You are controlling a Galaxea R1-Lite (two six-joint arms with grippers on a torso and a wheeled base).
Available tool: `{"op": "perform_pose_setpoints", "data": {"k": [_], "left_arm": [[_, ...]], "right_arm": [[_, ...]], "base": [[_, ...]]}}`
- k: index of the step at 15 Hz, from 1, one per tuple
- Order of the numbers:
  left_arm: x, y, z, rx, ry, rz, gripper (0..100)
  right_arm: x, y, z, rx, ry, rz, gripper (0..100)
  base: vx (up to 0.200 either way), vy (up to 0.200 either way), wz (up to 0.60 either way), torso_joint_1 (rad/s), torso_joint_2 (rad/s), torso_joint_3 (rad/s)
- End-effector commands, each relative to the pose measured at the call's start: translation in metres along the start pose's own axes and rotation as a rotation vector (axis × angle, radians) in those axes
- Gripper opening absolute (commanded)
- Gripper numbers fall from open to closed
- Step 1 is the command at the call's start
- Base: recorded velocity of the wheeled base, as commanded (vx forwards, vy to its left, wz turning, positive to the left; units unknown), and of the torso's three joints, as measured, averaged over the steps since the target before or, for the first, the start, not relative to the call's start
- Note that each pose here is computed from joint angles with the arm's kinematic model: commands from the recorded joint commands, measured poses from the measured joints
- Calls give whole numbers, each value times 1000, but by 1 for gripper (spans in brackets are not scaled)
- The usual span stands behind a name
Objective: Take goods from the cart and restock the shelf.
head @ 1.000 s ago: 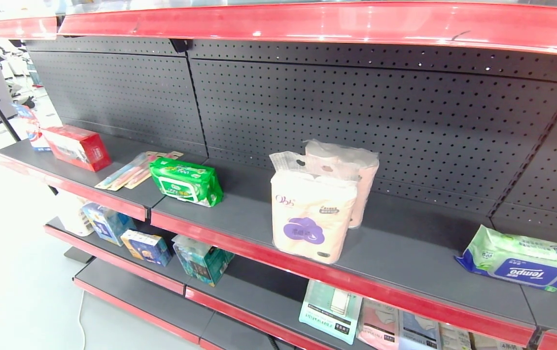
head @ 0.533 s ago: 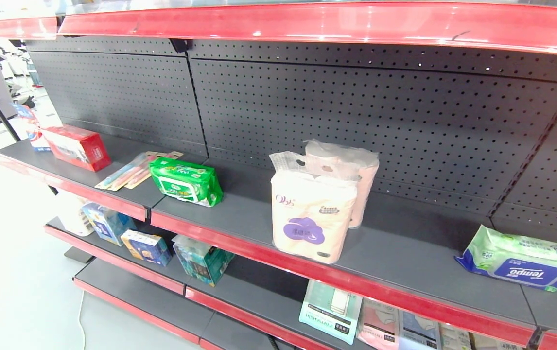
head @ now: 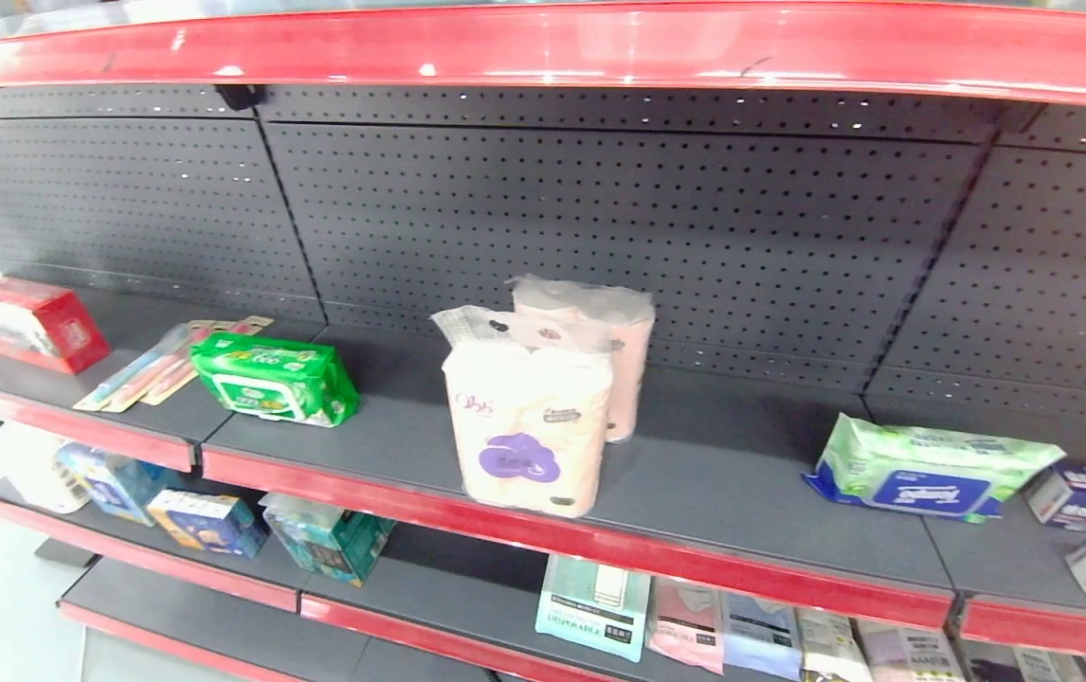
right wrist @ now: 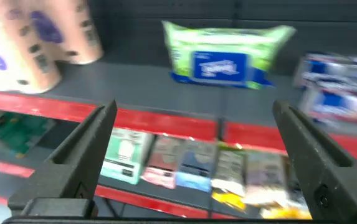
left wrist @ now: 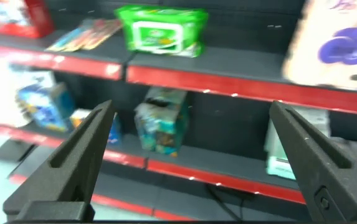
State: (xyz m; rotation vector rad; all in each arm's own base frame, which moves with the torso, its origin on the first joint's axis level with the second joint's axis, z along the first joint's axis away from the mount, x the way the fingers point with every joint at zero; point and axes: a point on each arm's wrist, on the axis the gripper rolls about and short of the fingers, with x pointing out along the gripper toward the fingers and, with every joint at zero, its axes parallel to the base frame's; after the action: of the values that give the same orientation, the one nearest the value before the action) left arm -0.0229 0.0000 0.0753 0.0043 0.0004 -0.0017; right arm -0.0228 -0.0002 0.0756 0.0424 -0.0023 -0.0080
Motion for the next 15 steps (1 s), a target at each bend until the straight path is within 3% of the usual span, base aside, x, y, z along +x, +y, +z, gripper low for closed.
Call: {"op": "perform_pose_setpoints", "data": {"k": [1,4,15], "left_arm": [[0,0,0,0,1,0,100],[0,0,0,0,3,0,100],[0,0,0,3,3,-4,100]], "right_arm": [[0,0,0,-1,2,0,100],[0,0,0,-4,2,0,100],[0,0,0,-32,4,5,100]], "base": [[0,0,-600,-7,12,7],[0,0,-600,2,4,2],[0,0,0,0,0,0]]}}
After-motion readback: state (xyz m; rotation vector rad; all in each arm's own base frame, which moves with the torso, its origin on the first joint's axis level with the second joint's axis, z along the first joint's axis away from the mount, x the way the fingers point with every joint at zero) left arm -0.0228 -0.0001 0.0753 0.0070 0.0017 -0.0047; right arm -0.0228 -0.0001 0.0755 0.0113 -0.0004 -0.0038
